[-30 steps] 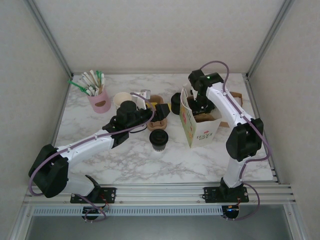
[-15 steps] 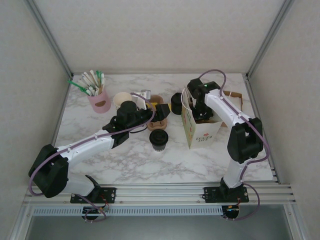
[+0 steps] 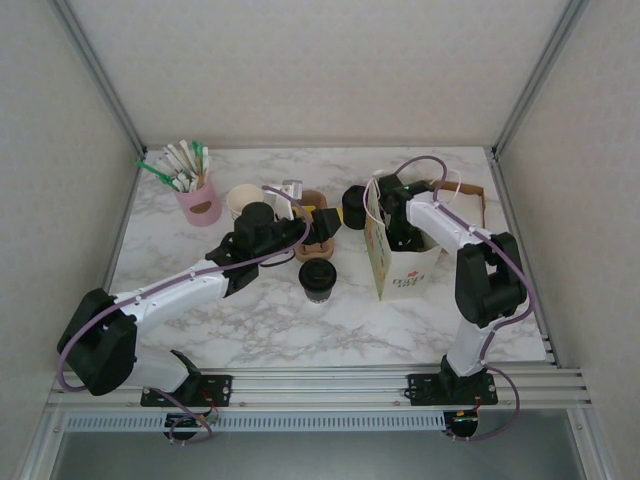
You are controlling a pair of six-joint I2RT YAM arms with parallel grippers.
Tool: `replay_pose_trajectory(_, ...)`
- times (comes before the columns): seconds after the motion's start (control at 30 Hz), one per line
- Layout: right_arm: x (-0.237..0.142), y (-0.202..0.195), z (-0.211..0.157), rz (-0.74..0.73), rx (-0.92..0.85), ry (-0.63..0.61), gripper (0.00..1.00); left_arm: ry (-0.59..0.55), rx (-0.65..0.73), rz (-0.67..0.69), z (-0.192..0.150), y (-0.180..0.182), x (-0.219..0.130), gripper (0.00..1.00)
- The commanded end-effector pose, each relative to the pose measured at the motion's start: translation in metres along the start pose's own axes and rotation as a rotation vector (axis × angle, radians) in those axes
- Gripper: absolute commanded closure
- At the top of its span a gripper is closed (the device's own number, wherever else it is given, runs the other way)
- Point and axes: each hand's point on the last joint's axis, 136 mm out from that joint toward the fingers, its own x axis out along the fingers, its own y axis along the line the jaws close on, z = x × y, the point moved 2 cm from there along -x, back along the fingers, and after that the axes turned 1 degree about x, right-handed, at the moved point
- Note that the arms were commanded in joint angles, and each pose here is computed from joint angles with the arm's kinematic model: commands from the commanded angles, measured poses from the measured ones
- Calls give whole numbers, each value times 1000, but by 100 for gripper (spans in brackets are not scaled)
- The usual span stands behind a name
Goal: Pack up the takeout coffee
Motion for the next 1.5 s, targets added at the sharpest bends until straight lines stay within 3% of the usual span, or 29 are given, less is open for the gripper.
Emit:
replay_pose_trajectory(0.0,3,2,-4,9,13,2,65,-43,22,-28,13,-14,-1,0)
replay_pose_trajectory(0.43,-12,0,-6,11,21,-23,51,-43,24,-25,14,-14,0,0)
replay_pose_trajectory(1.03,-50,32,1,156,-14,-111,48,-45,23,-16,11,-12,-2,0)
replay_pose_trajectory(1.47,-68,37,-6,166,-44,-138,48,-45,19,-11,10,-11,-3,0)
